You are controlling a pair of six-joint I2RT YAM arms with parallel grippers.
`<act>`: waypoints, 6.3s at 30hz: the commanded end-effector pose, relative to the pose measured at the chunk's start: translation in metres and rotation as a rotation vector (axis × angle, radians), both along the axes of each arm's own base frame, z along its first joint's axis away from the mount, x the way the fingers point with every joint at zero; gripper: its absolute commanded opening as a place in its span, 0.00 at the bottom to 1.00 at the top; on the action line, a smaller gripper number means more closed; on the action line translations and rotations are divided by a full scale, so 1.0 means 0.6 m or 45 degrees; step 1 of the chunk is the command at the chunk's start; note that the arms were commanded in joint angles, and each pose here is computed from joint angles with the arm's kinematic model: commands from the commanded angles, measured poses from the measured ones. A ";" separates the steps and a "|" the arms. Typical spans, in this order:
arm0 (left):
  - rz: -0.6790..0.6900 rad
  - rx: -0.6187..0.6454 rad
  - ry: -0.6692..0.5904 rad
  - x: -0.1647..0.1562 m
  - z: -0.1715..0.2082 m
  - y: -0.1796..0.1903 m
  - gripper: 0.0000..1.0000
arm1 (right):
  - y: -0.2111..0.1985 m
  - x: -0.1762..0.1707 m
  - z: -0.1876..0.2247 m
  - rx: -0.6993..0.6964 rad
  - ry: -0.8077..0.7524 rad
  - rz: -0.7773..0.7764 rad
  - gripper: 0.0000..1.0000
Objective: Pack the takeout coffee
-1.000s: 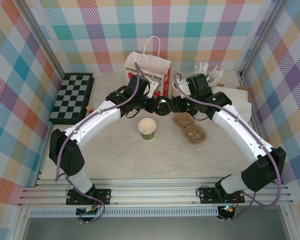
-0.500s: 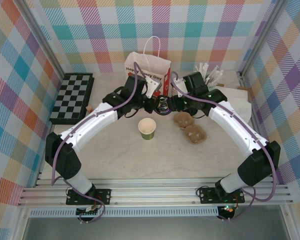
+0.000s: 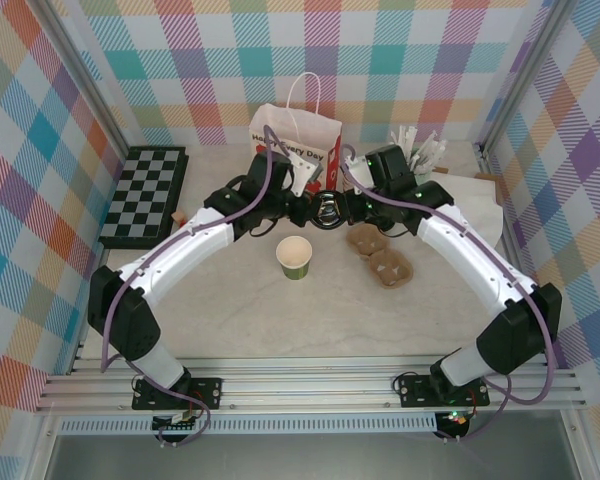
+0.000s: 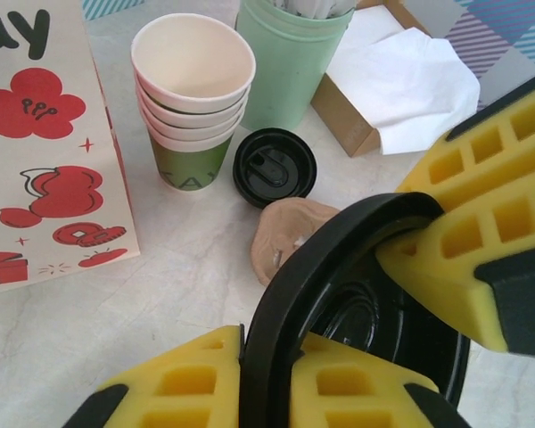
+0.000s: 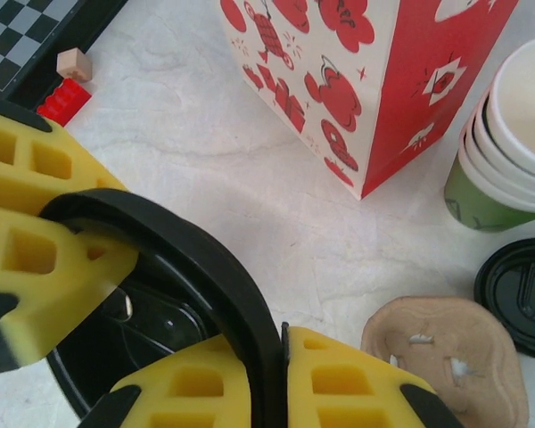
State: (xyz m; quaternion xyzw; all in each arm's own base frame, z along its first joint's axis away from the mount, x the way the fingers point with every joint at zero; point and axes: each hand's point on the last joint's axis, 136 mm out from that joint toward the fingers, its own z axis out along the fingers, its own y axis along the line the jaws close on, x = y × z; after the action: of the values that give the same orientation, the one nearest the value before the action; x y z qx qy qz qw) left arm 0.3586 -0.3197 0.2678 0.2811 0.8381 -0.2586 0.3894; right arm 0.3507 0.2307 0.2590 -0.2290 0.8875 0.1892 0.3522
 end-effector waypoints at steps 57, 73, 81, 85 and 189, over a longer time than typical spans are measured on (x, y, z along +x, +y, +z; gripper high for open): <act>-0.539 -0.659 0.650 -0.241 0.213 0.128 0.41 | 0.186 -0.290 0.306 -0.464 -2.911 1.257 0.00; -0.562 -0.768 0.710 -0.242 0.223 0.166 0.38 | 0.186 -0.290 0.318 -0.465 -2.921 1.237 0.00; -0.529 -0.746 0.728 -0.253 0.206 0.170 0.42 | 0.198 -0.285 0.326 -0.454 -2.960 1.244 0.00; -0.522 -0.735 0.720 -0.256 0.202 0.171 0.42 | 0.202 -0.284 0.334 -0.445 -2.980 1.232 0.00; -0.336 -0.871 0.775 -0.245 0.299 0.183 0.64 | 0.190 -0.264 0.402 0.002 -2.883 0.746 0.00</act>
State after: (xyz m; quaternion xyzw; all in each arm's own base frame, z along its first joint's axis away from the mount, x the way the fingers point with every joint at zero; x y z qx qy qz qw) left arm 0.2330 -0.2098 0.4381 0.1151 0.7516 -0.6233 0.1825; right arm 0.2059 0.3456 0.4821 -0.4790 0.0309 -0.0257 0.8769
